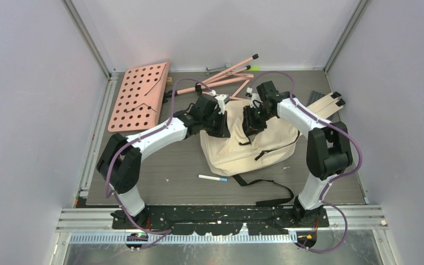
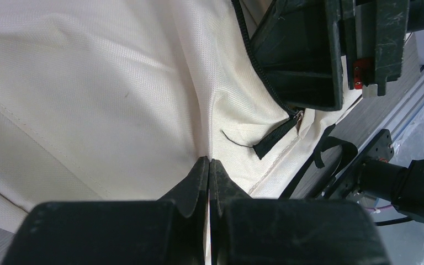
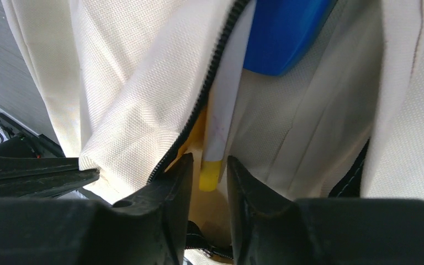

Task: Pack the student bag
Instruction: Place the stationery in the student bag.

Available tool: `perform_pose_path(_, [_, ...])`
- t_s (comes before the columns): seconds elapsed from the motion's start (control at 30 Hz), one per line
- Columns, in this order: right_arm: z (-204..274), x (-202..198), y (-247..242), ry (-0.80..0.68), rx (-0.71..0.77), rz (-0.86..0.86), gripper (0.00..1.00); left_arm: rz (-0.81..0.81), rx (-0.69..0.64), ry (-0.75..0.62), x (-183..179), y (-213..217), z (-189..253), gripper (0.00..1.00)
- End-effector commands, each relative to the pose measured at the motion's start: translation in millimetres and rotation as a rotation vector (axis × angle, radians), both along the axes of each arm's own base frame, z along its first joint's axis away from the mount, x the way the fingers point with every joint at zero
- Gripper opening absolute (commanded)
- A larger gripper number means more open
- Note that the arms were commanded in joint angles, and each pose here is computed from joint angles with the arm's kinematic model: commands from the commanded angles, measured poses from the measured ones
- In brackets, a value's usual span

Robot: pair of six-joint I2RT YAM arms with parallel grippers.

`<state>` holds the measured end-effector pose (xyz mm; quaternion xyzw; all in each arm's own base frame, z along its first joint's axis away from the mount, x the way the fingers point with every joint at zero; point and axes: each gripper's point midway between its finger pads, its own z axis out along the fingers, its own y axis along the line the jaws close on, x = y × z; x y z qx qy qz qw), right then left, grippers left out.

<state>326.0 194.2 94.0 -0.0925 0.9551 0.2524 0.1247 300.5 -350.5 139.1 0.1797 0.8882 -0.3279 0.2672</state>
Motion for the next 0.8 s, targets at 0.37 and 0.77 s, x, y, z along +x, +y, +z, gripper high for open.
perform_pose_path(0.37, [54.8,12.5,-14.0,-0.194,-0.045,-0.025,0.5,-0.08,0.003,-0.211,-17.6,28.3,31.7,0.42])
perform_pose_path(0.77, [105.3,23.6,-41.1,-0.327,-0.047,-0.101,0.55,-0.288,0.164,-0.371,-85.5,103.9,-8.6,0.64])
